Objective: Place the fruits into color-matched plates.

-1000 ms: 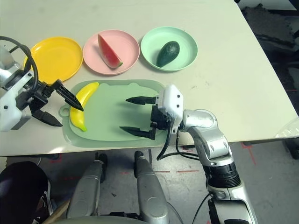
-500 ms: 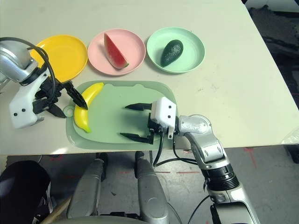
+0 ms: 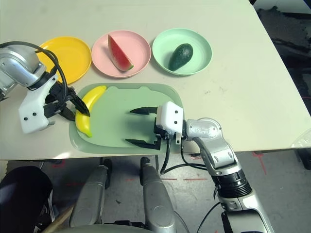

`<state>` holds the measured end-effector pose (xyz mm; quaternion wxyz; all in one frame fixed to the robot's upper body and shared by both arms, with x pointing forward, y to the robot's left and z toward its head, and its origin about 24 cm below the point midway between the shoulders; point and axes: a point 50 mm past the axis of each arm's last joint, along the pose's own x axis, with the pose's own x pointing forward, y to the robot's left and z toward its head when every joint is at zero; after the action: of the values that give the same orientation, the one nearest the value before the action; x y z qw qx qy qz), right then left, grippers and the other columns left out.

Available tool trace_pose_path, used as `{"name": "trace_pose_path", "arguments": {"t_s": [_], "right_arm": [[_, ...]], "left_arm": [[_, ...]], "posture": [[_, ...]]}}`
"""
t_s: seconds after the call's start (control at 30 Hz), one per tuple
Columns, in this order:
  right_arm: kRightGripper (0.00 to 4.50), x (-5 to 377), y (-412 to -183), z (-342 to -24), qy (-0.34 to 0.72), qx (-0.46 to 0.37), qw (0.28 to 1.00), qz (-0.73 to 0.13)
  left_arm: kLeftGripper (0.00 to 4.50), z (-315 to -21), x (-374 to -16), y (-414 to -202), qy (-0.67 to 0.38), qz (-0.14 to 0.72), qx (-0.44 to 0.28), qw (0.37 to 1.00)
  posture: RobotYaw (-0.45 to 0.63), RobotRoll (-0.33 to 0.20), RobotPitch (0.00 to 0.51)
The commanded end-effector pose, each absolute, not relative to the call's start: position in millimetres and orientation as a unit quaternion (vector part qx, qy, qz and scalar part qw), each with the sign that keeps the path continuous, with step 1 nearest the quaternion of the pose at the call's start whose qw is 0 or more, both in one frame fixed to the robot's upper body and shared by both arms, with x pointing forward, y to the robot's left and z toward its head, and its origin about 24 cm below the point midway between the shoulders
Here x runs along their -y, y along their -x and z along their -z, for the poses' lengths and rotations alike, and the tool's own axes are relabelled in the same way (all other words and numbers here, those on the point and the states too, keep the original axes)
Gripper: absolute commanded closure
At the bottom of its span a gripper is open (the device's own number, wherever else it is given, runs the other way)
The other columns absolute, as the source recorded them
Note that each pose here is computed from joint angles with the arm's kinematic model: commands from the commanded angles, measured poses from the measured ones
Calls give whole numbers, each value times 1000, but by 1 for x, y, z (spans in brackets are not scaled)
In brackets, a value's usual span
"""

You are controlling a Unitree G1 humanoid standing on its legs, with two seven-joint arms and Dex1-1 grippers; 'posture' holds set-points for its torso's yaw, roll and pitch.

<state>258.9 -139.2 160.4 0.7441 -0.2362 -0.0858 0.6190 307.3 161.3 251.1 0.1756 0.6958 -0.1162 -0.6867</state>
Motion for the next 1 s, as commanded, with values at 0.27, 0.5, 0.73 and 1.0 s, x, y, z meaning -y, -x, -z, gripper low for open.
{"name": "trace_pose_path", "arguments": {"t_s": [0.27, 0.5, 0.73, 1.0], "right_arm": [[0, 140, -254, -161, 192, 85, 766, -607], [0, 127, -240, -169, 127, 89, 809, -566], [0, 113, -231, -177, 96, 99, 849, -510], [0, 108, -227, -177, 90, 93, 863, -489]], "left_arm": [[2865, -255, -184, -308, -692, 682, 73, 225], [2866, -276, -202, -315, -708, 638, 57, 296], [2866, -302, -213, -322, -735, 580, 56, 347], [2866, -308, -211, -322, -669, 592, 92, 441]], "posture": [[-54, 0, 410], [-40, 0, 415], [-35, 0, 423], [-43, 0, 425]]}}
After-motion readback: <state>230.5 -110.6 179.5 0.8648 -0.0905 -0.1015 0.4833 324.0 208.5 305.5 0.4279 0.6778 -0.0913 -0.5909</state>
